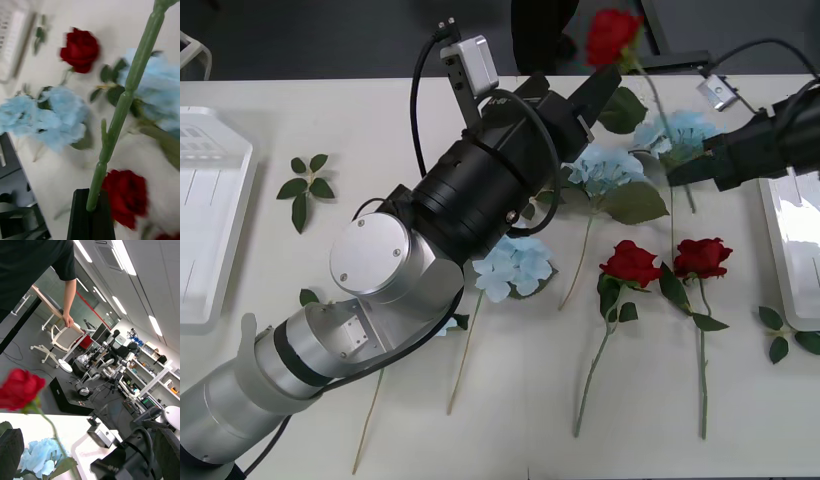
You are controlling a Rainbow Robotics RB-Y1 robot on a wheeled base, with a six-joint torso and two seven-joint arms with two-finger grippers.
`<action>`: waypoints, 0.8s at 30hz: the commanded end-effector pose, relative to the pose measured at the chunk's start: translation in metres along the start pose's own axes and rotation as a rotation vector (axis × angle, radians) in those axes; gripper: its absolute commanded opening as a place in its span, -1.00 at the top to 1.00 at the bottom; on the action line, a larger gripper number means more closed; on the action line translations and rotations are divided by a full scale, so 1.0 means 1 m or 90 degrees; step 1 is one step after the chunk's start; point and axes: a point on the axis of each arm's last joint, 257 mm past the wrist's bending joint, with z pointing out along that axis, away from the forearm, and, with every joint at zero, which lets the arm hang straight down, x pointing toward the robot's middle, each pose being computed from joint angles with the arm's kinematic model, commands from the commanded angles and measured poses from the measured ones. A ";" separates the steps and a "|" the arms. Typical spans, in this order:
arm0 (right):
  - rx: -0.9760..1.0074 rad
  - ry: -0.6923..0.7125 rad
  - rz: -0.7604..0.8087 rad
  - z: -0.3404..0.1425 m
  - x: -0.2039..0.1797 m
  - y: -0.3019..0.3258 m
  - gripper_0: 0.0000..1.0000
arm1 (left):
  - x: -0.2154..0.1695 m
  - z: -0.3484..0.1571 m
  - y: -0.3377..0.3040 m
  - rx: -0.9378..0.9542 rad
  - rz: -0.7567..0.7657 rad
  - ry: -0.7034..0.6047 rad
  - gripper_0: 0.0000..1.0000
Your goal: Place the red flowers into the right box and the blue flowers into the left box. If a person shows an open palm, hand one flower to the person first, then continue sorting.
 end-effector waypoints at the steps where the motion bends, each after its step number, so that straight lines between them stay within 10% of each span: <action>1: 0.180 0.003 0.073 -0.100 0.033 -0.089 1.00 | -0.009 0.009 -0.019 0.033 0.015 -0.002 -1.00; 14: 0.376 -0.009 0.272 -0.240 0.161 -0.185 1.00 | -0.067 -0.057 0.042 0.043 -0.018 0.080 -1.00; 24: 0.459 0.026 0.284 -0.245 0.227 -0.221 1.00 | -0.098 -0.124 0.118 0.061 0.052 0.201 -1.00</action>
